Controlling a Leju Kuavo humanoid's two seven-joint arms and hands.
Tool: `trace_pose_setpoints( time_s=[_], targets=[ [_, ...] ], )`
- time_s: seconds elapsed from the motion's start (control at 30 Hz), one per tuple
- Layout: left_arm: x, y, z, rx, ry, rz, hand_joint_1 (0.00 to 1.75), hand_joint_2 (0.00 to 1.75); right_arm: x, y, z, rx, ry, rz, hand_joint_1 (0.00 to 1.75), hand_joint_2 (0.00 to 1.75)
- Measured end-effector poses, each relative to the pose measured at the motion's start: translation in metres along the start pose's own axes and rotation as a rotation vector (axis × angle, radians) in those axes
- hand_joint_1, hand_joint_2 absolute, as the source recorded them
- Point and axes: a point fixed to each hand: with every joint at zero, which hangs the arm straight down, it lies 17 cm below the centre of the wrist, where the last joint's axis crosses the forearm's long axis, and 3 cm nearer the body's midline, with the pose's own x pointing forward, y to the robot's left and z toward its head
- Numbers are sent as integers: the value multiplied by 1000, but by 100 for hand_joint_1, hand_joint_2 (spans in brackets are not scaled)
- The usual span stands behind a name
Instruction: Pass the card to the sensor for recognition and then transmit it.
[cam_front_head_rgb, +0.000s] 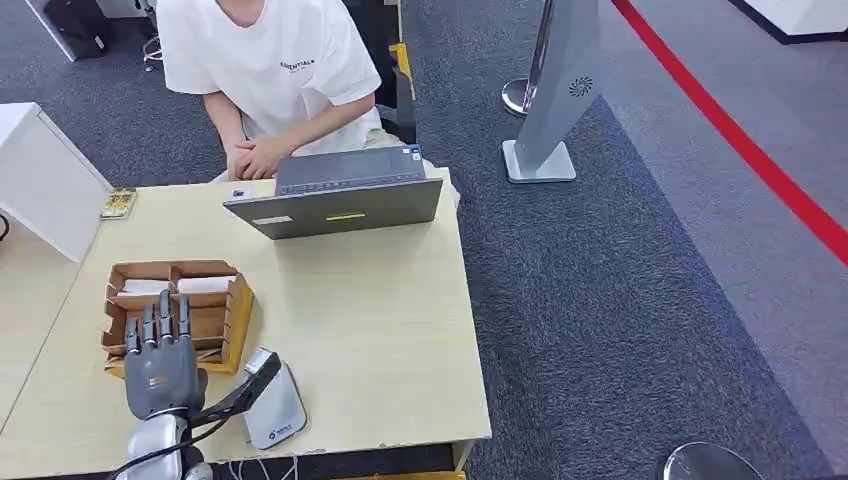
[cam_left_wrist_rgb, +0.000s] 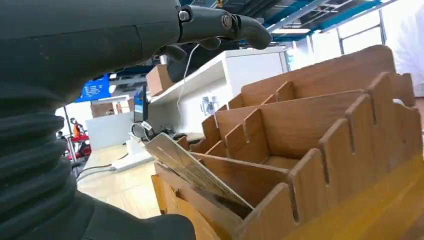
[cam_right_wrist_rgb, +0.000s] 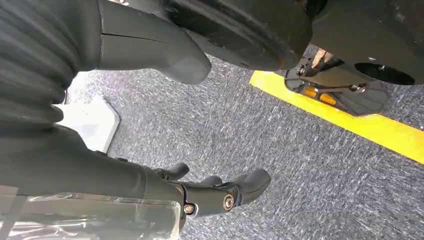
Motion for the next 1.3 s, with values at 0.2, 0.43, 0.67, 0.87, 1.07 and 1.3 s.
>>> trace_pose_setpoints(
  time_s=[0.2, 0.43, 0.67, 0.87, 1.07, 1.3],
  targets=[
    [9, 1, 0, 1, -17, 1, 0, 175, 0, 0, 0, 1, -2, 0, 0, 175],
    [12, 2, -1, 5, -26, 3, 0, 175, 1, 0, 0, 1, -6, 0, 0, 175],
    [14, 2, -1, 5, -40, 4, 175, 175, 1, 0, 0, 1, -6, 1, 0, 175],
    [28, 3, 0, 8, -102, 17, 175, 175, 1, 1, 0, 2, -6, 6, 0, 175],
    [33, 5, -1, 11, -117, 33, 175, 175, -1, 1, 0, 2, -5, 7, 0, 175],
    [32, 6, -2, 11, -113, 49, 175, 175, -1, 1, 0, 1, -3, 10, 0, 175]
  ],
)
